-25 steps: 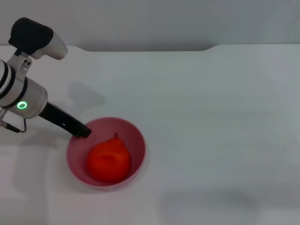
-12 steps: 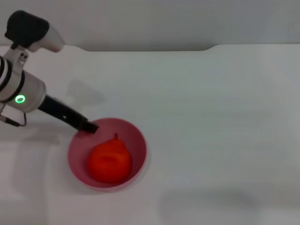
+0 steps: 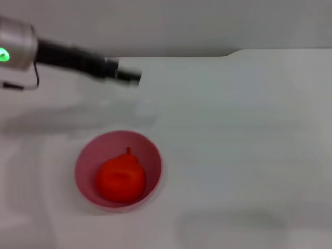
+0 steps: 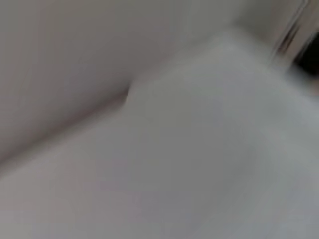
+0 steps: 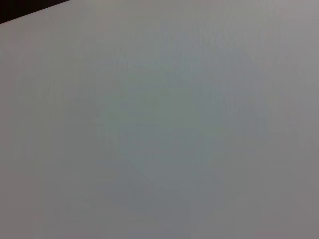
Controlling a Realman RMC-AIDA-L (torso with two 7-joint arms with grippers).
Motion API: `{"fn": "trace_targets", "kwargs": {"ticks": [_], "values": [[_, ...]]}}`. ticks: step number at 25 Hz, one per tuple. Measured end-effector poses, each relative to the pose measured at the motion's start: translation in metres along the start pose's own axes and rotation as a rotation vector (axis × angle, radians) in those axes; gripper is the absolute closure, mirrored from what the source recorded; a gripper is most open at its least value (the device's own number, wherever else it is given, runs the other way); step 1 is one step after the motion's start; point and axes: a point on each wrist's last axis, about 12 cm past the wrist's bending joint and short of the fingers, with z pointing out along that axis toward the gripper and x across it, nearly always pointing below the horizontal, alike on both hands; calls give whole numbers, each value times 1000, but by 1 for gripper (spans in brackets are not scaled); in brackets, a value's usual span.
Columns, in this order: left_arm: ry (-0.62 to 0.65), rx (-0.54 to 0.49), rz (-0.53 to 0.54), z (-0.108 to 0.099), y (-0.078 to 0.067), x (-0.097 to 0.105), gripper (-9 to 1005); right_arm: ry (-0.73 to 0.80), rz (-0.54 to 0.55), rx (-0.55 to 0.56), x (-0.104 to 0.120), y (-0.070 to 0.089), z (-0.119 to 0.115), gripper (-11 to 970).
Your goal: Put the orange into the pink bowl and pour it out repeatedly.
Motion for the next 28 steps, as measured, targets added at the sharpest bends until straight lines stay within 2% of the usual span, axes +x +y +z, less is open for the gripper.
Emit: {"fn": "trace_targets", "kwargs": {"ticks": [1,4,8,9,13,16,18,20,22,23,24,25,28], "values": [[-104,33,5,-7,2,-3,199,1,2,-1,1,0,0,304],[-367,94,2,-20,10,0,199,5,5,-3,3,2,2,304],[-779,113,-25,-29,25,26,199,15,17,0,8,3,6,304],[-843,104,-27,-29,27,34,199,18,19,1,9,3,6,304],[-1145,-48,-18,-31,36,78,199,30,31,4,13,5,7,304],[-1285,-266,20,-34,39,110,200,44,46,8,17,7,8,304],[-1323,-433,59,-35,42,129,200,58,59,9,22,9,9,304],[-1309,-588,106,-35,43,143,200,90,73,30,31,11,13,304],[-1309,-588,106,-35,43,143,200,103,75,43,33,10,14,304],[-1273,-689,153,-33,45,151,200,120,74,60,36,8,14,304],[-1172,-849,228,-27,47,164,200,130,73,70,37,7,15,304],[-1124,-907,249,-24,48,170,200,144,70,81,39,6,15,304],[-1072,-962,269,-22,49,177,200,187,24,106,45,2,19,304]]}}
